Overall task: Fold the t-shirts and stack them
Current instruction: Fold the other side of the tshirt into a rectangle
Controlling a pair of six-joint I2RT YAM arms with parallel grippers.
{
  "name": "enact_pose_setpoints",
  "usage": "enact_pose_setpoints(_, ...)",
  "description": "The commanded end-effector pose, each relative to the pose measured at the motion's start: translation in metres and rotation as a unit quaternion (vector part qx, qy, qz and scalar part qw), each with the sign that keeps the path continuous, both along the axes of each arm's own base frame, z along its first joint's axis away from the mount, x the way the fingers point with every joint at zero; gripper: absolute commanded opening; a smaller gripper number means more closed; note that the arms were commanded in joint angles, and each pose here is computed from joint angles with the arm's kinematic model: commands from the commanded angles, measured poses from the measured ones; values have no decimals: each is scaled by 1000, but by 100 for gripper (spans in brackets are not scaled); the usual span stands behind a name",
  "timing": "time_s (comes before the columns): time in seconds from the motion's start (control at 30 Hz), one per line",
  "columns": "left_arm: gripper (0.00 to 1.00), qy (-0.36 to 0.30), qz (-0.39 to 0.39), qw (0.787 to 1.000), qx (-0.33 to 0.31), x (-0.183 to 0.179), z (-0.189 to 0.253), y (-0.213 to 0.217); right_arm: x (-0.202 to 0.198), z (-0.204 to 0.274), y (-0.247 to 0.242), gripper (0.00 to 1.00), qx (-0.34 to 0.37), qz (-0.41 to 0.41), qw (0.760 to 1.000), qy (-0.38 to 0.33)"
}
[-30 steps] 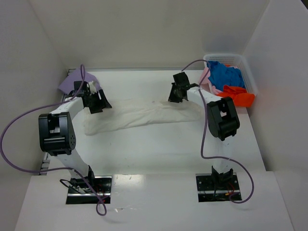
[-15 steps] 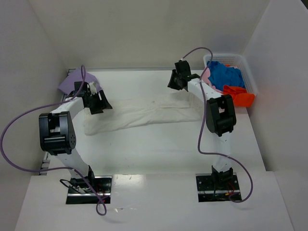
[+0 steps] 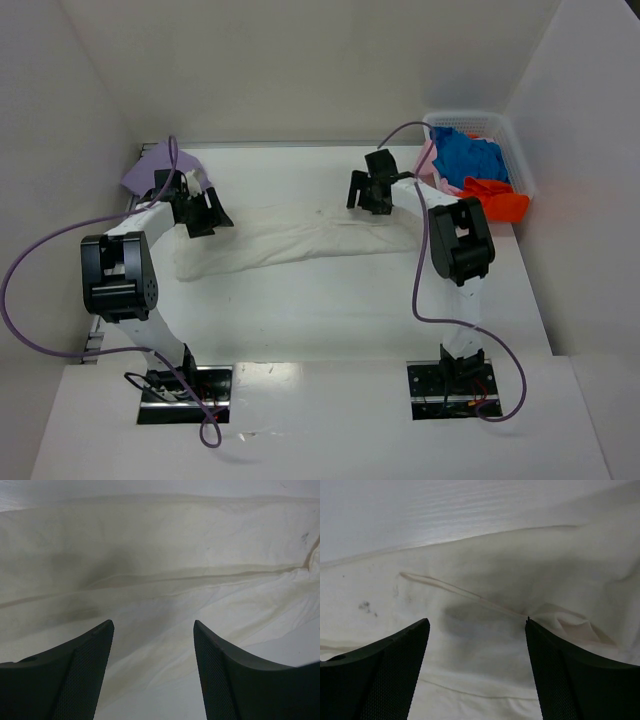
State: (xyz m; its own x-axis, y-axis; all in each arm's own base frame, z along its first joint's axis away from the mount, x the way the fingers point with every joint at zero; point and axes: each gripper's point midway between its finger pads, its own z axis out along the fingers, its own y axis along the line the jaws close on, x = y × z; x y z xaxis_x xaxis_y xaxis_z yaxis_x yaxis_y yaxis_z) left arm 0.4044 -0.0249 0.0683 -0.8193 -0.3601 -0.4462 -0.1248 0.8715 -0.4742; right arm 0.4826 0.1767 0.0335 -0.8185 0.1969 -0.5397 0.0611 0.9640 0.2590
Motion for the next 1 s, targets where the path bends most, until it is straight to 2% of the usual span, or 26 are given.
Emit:
enact_pose_setpoints(0.0, 73, -24, -13, 1000, 1, 2, 12, -1, -5, 25, -7, 83, -8, 6, 1000, -25)
enact_pose_setpoints(0.17, 76, -49, -16, 998, 27, 4, 26, 5, -7, 41, -25, 84, -14, -41, 998, -47)
enact_pose_setpoints(0.27, 77, -99, -37, 993, 53, 10, 52, 9, -1, 72, -37, 86, 6, -66, 994, -83)
enact_pose_setpoints(0.4, 82, -194, -109, 970, 98, 18, 96, -9, 5, 124, -43, 95, 43, -70, 988, -129)
enact_pose_setpoints(0.43, 86, -205, -126, 964, 110, 21, 100, -12, 5, 137, -47, 97, 50, -71, 986, -141)
enact_pose_setpoints(0.47, 88, -226, -165, 950, 135, 24, 108, -21, 3, 143, -45, 99, 56, -66, 986, -145)
enact_pose_setpoints(0.57, 94, -225, -209, 930, 203, 26, 104, -26, -2, 152, -42, 99, 66, -58, 985, -148)
enact_pose_setpoints(0.63, 94, -206, -233, 909, 277, 29, 94, -14, -5, 155, -41, 99, 68, -54, 985, -146)
enact_pose_setpoints(0.7, 94, -186, -270, 889, 321, 28, 78, -15, -16, 151, -40, 99, 76, -52, 986, -137)
enact_pose_setpoints(0.87, 94, -159, -288, 873, 361, 22, 63, -7, -36, 146, -43, 99, 77, -49, 988, -128)
enact_pose_setpoints(0.97, 94, -127, -302, 857, 398, 14, 38, -8, -40, 151, -44, 99, 82, -52, 986, -133)
